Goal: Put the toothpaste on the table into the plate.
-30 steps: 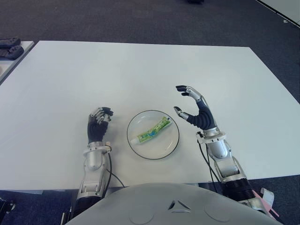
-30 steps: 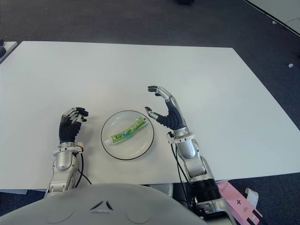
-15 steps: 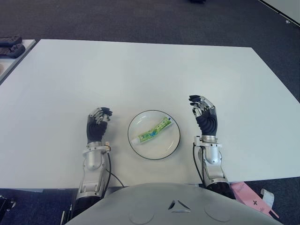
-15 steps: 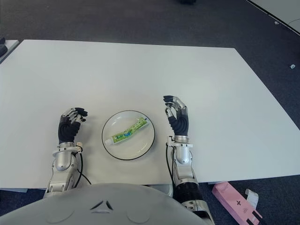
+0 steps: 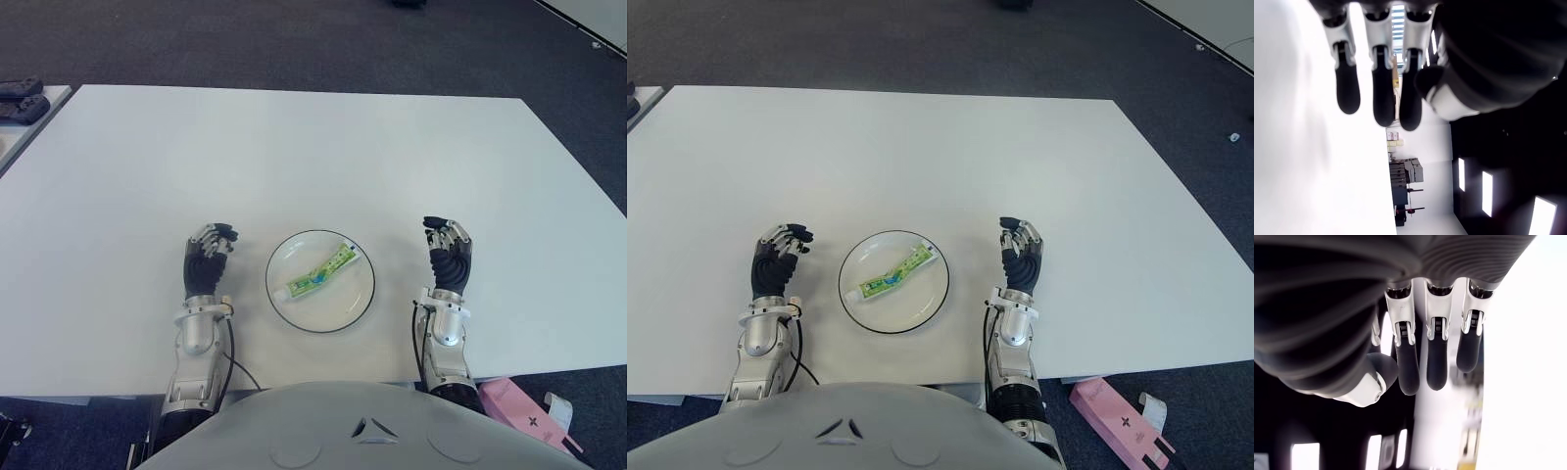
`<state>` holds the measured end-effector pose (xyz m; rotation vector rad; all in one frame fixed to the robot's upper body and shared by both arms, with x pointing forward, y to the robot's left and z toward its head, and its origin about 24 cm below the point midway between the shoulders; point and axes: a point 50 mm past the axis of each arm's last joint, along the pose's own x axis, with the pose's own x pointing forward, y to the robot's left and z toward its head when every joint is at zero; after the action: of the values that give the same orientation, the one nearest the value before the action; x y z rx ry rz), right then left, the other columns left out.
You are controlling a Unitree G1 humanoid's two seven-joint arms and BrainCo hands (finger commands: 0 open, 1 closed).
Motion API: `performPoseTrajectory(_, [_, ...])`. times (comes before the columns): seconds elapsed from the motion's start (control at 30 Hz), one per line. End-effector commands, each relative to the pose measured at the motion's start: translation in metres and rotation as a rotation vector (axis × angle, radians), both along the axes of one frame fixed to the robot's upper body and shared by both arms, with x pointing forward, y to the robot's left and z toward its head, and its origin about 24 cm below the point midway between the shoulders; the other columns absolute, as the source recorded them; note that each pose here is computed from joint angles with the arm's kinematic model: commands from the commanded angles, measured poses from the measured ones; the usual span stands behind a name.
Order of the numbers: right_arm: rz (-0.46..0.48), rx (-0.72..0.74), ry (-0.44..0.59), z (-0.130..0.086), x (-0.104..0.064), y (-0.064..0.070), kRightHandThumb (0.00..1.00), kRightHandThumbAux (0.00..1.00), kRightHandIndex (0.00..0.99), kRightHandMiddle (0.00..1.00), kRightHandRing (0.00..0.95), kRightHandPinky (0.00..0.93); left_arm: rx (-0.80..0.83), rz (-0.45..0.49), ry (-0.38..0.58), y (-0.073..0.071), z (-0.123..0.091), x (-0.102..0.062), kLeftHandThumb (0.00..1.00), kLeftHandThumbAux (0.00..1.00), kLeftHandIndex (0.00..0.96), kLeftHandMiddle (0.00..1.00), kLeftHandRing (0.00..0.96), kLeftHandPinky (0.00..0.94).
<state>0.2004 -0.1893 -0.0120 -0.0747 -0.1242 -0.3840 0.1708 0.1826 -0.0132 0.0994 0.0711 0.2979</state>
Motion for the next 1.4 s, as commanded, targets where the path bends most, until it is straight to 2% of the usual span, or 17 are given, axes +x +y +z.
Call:
performPoseTrajectory(0.03, [-0.02, 0.02, 0.072, -0.014, -0.004, 0.003, 0.698, 0.734, 0.428, 0.444, 0.394, 0.376, -0.017, -0.02, -0.001, -0.003, -0.001, 0.003, 0.718, 0.723, 0.428, 0.476, 0.454, 0.454])
performPoseTrajectory(0.6, [0.022, 0.036, 0.048, -0.021, -0.005, 0.004, 0.706, 0.732, 0.432, 0.478, 0.436, 0.422, -0.023, -0.024, -0.003, -0.004, -0.001, 0.004, 0.717, 0.723, 0.428, 0.477, 0.455, 0.461])
performPoseTrajectory(1.07, [0.045, -0.017, 0.156, -0.028, -0.004, 0.0, 0.711, 0.732, 0.428, 0.455, 0.413, 0.404, -0.017, -0.027, 0.0, -0.006, -0.001, 0.005, 0.717, 0.723, 0.428, 0.475, 0.455, 0.461])
performPoseTrajectory(1.4, [0.082, -0.027, 0.269, -0.029, -0.005, 0.0, 0.715, 0.733, 0.424, 0.452, 0.435, 0.436, -0.013, -0.03, 0.0, -0.007, -0.001, 0.005, 0.715, 0.723, 0.428, 0.477, 0.462, 0.471])
